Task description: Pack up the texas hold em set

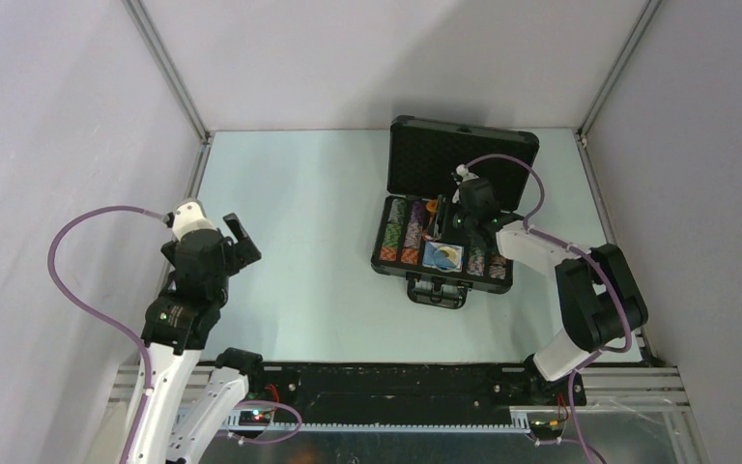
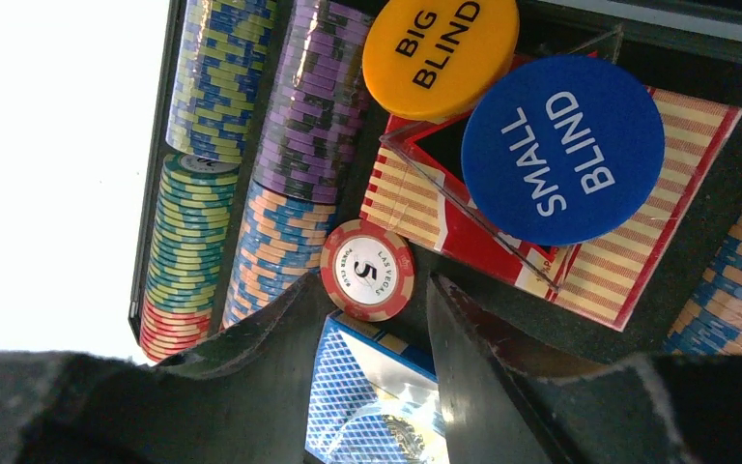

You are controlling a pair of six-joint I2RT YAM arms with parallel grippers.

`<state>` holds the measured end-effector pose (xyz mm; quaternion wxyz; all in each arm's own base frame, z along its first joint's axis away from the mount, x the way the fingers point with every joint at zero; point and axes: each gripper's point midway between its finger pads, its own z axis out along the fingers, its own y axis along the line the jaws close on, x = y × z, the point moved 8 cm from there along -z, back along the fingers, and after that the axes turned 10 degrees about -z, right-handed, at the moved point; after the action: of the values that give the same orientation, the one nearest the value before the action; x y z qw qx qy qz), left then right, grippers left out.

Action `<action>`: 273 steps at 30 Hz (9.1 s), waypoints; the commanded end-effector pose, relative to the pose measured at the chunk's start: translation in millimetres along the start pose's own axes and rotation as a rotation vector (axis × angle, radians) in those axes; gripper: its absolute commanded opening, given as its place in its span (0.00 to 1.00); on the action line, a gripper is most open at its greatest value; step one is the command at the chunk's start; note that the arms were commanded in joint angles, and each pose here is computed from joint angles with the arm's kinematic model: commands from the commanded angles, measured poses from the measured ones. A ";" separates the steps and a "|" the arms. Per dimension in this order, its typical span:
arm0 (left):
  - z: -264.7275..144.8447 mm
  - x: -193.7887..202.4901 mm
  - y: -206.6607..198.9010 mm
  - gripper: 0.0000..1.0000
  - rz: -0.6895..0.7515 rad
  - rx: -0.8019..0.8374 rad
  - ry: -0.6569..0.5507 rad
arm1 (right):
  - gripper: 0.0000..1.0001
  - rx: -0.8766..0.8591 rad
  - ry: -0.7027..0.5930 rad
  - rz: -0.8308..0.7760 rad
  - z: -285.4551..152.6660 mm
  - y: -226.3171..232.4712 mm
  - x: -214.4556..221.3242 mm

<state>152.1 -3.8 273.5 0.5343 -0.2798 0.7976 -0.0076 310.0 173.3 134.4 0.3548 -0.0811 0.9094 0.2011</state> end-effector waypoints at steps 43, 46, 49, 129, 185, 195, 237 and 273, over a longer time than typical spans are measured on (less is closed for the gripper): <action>-0.7 -5.2 -2.0 0.98 -0.023 0.005 -0.017 | 0.59 -0.178 0.023 -0.040 12.6 21.3 -5.3; -0.7 -5.5 -2.3 0.98 -0.023 0.007 -0.017 | 0.59 -0.155 0.042 -0.069 15.1 25.4 -7.4; -0.9 -5.1 -2.2 0.98 -0.022 0.007 -0.015 | 0.57 -0.120 0.055 -0.097 17.1 29.9 -9.8; 1.4 -4.2 -2.7 0.98 -0.016 0.001 -0.007 | 0.00 -0.174 0.197 -1.125 -13.7 89.1 23.2; 2.0 -3.8 -3.1 0.98 -0.014 0.000 -0.003 | 0.29 -0.140 0.074 -1.132 -41.2 94.8 -1.5; 1.9 -3.7 -3.1 0.98 -0.014 0.002 -0.003 | 0.23 -0.174 0.098 -1.108 -37.4 93.7 2.7; 1.3 -3.8 -3.2 0.98 -0.016 0.005 -0.003 | 0.41 0.271 0.199 -0.186 -16.6 92.0 3.9; 1.8 -3.5 -3.1 0.98 -0.014 0.003 -0.002 | 0.12 0.429 0.247 -0.279 -31.3 72.7 5.4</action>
<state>154.2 -5.7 271.5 0.5277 -0.2756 0.8034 -0.0106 272.3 243.8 167.0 0.2891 -0.1461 0.9460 -0.0115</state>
